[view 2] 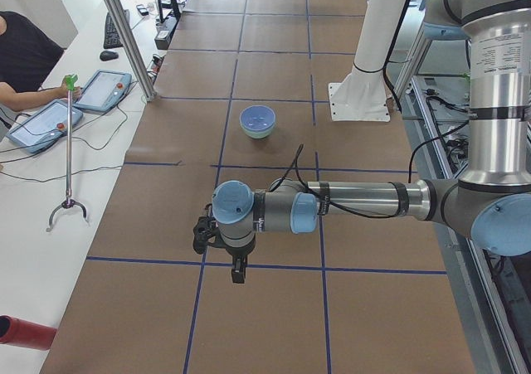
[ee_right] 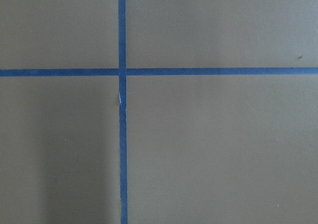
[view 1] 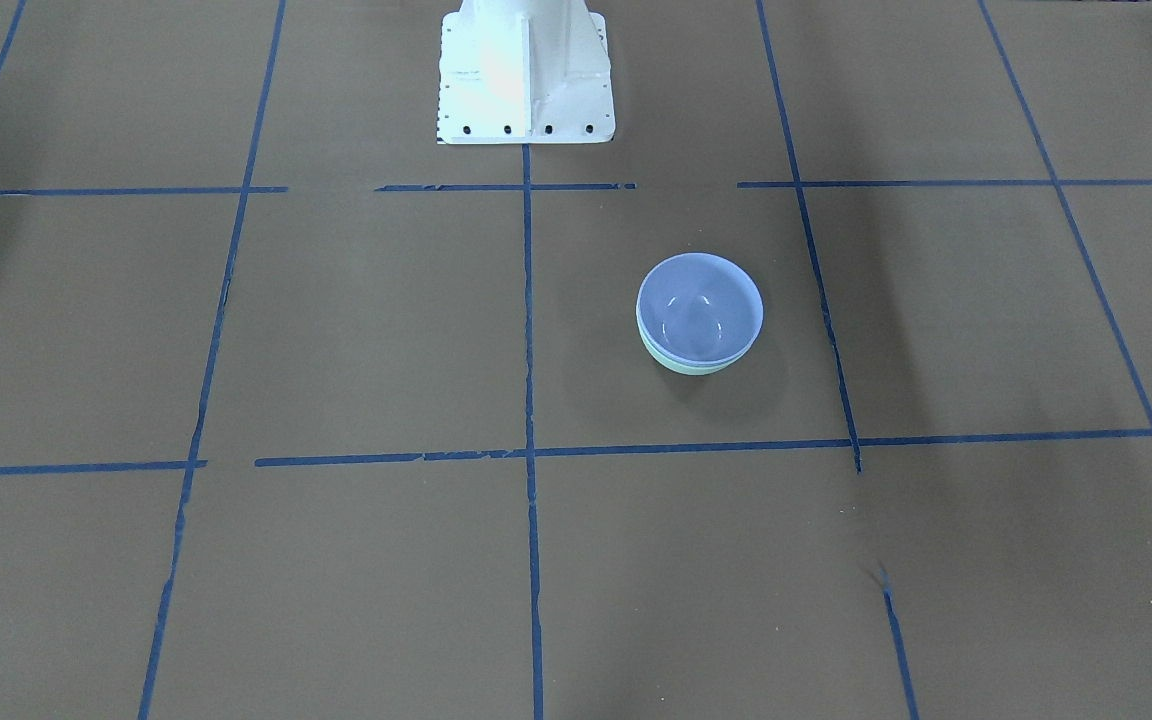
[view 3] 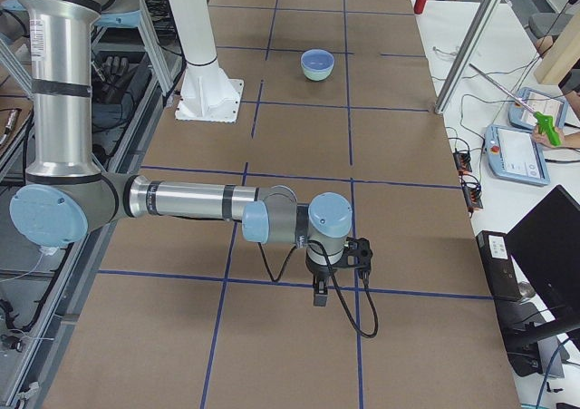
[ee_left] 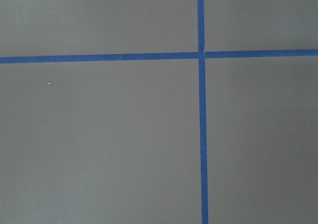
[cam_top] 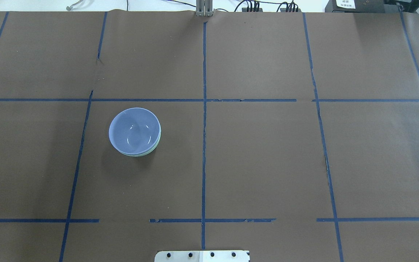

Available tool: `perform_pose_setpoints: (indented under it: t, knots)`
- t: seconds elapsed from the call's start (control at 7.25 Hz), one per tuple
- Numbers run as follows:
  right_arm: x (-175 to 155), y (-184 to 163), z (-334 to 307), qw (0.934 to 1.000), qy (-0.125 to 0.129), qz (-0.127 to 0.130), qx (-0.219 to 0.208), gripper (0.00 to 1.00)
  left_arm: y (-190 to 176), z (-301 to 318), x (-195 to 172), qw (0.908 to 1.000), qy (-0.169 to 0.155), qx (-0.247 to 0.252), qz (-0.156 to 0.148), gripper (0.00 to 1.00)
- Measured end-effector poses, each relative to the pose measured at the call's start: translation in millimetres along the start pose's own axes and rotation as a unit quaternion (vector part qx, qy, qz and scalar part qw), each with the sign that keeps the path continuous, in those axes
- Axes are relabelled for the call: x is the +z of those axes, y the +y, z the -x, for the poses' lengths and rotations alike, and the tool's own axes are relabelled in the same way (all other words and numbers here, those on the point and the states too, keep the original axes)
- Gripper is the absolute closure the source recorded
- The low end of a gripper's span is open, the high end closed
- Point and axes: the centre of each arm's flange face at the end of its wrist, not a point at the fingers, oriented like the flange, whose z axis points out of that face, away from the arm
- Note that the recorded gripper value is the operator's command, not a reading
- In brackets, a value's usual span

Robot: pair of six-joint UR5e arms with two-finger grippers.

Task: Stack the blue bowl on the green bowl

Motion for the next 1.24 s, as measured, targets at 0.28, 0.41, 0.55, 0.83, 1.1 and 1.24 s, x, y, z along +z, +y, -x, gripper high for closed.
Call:
perform_pose_setpoints:
  t: [0.28,0.41,0.55,0.83,1.1,1.24]
  knots:
    - [-0.1,-0.1,0.0,1.0000,0.000,0.000,0.000,0.00,-0.3,0.1,-0.6,1.0000,0.000,0.000,-0.001,0.00]
    - [-0.1,-0.1,0.0,1.0000,0.000,0.000,0.000,0.00,-0.5,0.0,-0.8,1.0000,0.000,0.000,-0.001,0.00]
    - [0.0,0.0,0.0,1.0000,0.000,0.000,0.000,0.00,-0.6,0.1,-0.8,1.0000,0.000,0.000,-0.001,0.00]
    - [-0.1,-0.1,0.2,1.0000,0.000,0.000,0.000,0.00,-1.2,-0.2,-1.2,1.0000,0.000,0.000,-0.001,0.00]
    - [-0.1,-0.1,0.1,1.0000,0.000,0.000,0.000,0.00,-2.9,-1.4,-2.0,1.0000,0.000,0.002,-0.002,0.00]
    - [-0.1,-0.1,0.2,1.0000,0.000,0.000,0.000,0.00,-3.4,-1.7,-2.2,1.0000,0.000,0.002,-0.002,0.00]
